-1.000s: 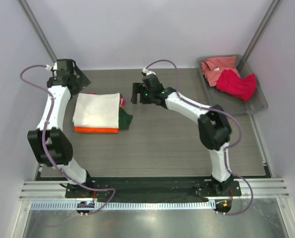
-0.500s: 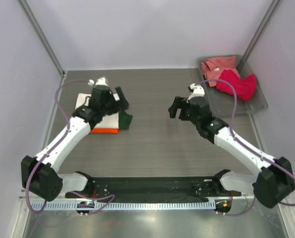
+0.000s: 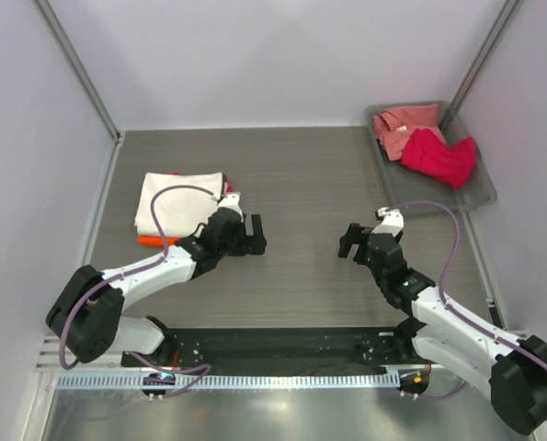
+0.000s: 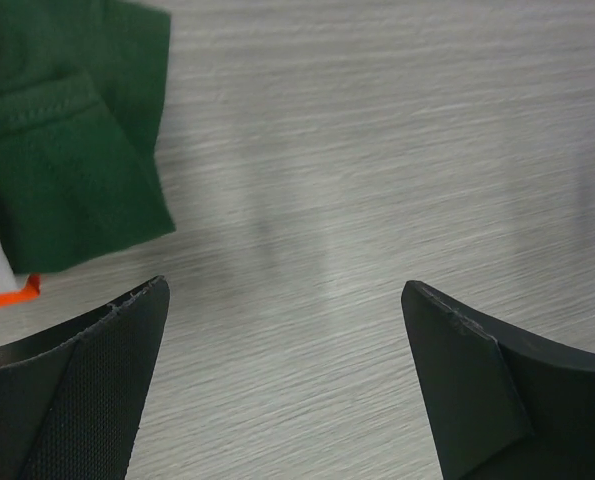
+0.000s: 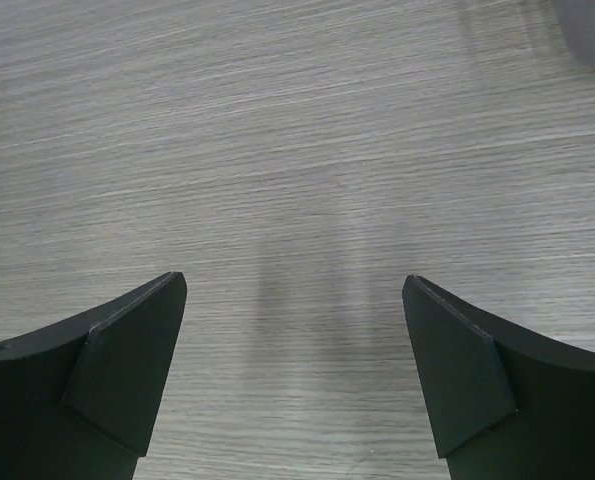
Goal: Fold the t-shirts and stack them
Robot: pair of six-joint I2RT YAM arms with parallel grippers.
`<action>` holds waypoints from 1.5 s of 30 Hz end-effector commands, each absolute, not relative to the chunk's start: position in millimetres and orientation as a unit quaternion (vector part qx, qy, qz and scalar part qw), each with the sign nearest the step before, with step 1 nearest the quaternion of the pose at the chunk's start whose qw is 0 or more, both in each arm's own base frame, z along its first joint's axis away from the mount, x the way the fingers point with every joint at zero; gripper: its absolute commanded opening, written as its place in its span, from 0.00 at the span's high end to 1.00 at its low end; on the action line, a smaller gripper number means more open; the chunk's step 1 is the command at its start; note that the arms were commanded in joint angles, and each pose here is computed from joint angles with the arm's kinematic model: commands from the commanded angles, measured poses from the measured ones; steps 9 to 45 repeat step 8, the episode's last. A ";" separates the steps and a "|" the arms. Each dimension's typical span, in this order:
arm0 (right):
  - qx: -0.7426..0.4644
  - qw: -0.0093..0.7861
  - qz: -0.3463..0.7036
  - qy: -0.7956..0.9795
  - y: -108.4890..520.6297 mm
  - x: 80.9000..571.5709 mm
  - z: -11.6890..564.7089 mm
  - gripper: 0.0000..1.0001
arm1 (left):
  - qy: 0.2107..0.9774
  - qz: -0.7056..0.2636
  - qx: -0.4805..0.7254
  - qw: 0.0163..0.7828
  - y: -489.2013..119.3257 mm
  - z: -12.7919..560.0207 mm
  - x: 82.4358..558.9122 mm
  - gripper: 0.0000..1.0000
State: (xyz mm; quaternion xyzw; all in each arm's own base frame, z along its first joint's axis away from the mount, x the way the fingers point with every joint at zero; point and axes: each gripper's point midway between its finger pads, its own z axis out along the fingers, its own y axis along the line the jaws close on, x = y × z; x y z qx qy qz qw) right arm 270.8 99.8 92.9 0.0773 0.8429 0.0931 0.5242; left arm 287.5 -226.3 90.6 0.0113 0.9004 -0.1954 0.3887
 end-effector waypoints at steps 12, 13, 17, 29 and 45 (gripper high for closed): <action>0.107 0.579 0.132 0.798 108.2 288.6 127.5 0.04 | 0.858 -0.249 0.028 0.449 -245.4 119.4 304.7 0.00; 0.107 0.579 0.132 0.798 108.2 288.6 127.5 0.04 | 0.858 -0.249 0.028 0.449 -245.4 119.4 304.7 0.00; 0.107 0.579 0.132 0.798 108.2 288.6 127.5 0.04 | 0.858 -0.249 0.028 0.449 -245.4 119.4 304.7 0.00; 0.107 0.579 0.132 0.798 108.2 288.6 127.5 0.04 | 0.858 -0.249 0.028 0.449 -245.4 119.4 304.7 0.00; 0.107 0.579 0.132 0.798 108.2 288.6 127.5 0.04 | 0.858 -0.249 0.028 0.449 -245.4 119.4 304.7 0.00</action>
